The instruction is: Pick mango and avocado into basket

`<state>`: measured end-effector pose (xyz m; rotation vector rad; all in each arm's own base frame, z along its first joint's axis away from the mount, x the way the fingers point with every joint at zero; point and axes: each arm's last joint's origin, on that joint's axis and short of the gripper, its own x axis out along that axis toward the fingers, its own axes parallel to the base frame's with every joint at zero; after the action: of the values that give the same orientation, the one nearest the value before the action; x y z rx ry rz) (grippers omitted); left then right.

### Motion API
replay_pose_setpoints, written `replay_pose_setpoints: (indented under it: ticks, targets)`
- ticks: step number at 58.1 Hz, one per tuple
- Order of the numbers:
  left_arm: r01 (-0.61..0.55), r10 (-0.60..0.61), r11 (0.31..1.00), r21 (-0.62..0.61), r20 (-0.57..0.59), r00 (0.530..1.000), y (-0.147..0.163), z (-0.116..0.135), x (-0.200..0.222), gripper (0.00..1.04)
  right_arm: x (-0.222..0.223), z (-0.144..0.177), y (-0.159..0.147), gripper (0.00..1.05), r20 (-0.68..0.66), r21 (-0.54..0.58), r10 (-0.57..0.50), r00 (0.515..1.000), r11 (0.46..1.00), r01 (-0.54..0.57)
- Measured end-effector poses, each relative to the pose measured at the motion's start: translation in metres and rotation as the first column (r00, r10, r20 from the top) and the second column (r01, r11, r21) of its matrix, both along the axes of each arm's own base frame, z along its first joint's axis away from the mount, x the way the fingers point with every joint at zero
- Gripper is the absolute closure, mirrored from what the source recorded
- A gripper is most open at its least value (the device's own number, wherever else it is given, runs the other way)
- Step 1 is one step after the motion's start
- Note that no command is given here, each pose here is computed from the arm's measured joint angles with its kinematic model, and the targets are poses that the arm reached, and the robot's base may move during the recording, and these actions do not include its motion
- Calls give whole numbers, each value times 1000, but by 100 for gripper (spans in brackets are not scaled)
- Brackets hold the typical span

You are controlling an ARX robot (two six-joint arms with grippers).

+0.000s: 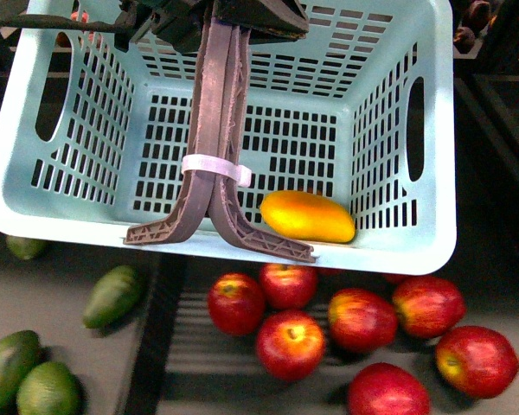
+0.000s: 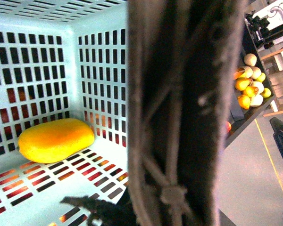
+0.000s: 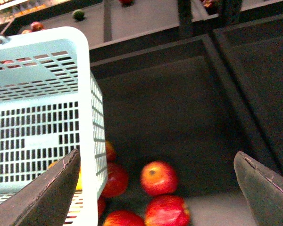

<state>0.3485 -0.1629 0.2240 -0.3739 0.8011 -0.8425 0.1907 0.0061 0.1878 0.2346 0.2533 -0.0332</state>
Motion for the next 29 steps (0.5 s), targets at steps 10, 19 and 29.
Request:
replay_pose_setpoints:
  ticks: [10,19,29]
  targets:
    - [-1,1,1000,0,-1,1000,0,0,0,101,0,0,0,9,0,0,0,1000,1000,0]
    - [-7,7,1000,3,1,1000,1,0,0,101,0,0,0,9,0,0,2,1000,1000,-2]
    - [-3,3,1000,0,-1,1000,1,0,0,101,0,0,0,9,0,0,2,1000,1000,-2]
